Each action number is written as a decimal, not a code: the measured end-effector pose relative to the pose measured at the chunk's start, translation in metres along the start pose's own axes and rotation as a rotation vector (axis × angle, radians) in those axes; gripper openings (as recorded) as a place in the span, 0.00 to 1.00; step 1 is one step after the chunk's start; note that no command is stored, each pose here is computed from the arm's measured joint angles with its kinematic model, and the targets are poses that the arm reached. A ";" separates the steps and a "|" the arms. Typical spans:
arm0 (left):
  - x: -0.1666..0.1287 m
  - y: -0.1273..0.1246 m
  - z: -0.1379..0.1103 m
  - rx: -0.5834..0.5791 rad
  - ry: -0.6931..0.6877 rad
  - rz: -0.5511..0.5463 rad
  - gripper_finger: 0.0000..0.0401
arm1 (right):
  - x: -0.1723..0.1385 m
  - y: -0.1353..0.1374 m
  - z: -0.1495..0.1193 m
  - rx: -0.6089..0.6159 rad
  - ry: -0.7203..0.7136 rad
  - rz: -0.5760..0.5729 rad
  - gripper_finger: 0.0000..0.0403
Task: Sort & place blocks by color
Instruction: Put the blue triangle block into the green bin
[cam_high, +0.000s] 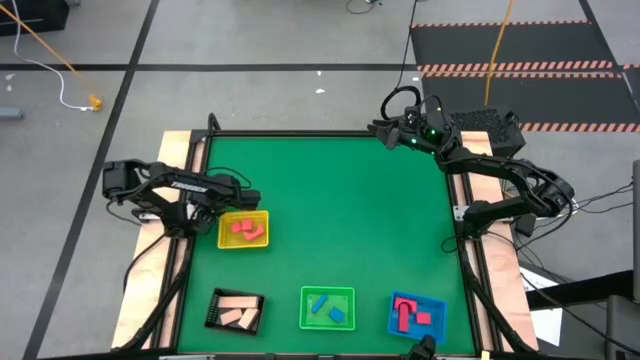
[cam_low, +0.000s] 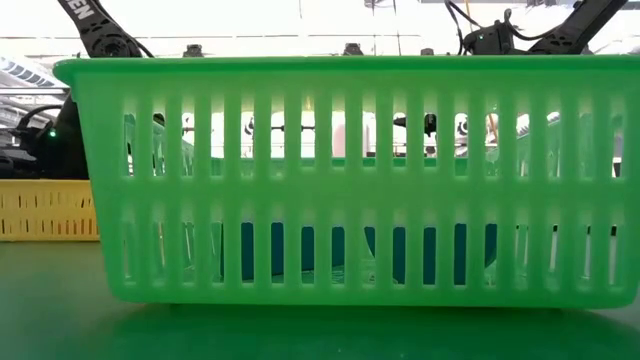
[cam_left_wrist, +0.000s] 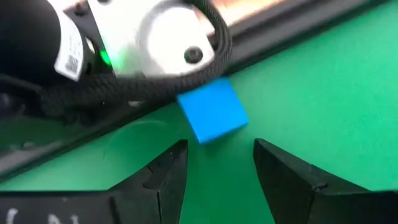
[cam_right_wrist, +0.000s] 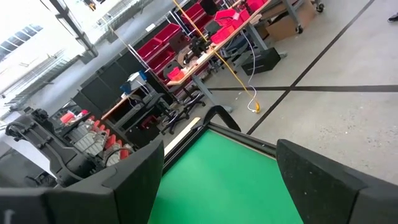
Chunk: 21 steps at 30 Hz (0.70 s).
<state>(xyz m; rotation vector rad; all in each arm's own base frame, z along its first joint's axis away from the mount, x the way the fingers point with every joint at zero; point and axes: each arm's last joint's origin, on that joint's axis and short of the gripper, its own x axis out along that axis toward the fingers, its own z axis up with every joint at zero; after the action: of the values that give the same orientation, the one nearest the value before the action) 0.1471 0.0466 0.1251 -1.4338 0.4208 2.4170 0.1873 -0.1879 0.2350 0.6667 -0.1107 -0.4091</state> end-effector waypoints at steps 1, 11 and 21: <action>0.000 0.000 0.001 -0.003 -0.011 0.003 0.46 | 0.000 0.000 0.000 0.000 0.000 0.000 0.75; 0.000 0.000 0.004 -0.012 -0.038 0.005 0.46 | 0.000 0.000 0.000 0.005 0.000 0.000 0.75; 0.001 -0.003 0.004 0.014 -0.013 0.014 0.46 | 0.000 0.000 0.000 0.007 0.002 0.003 0.75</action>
<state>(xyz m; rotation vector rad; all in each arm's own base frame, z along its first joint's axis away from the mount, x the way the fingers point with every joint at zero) 0.1444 0.0516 0.1258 -1.4131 0.4453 2.4280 0.1874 -0.1878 0.2350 0.6742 -0.1108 -0.4052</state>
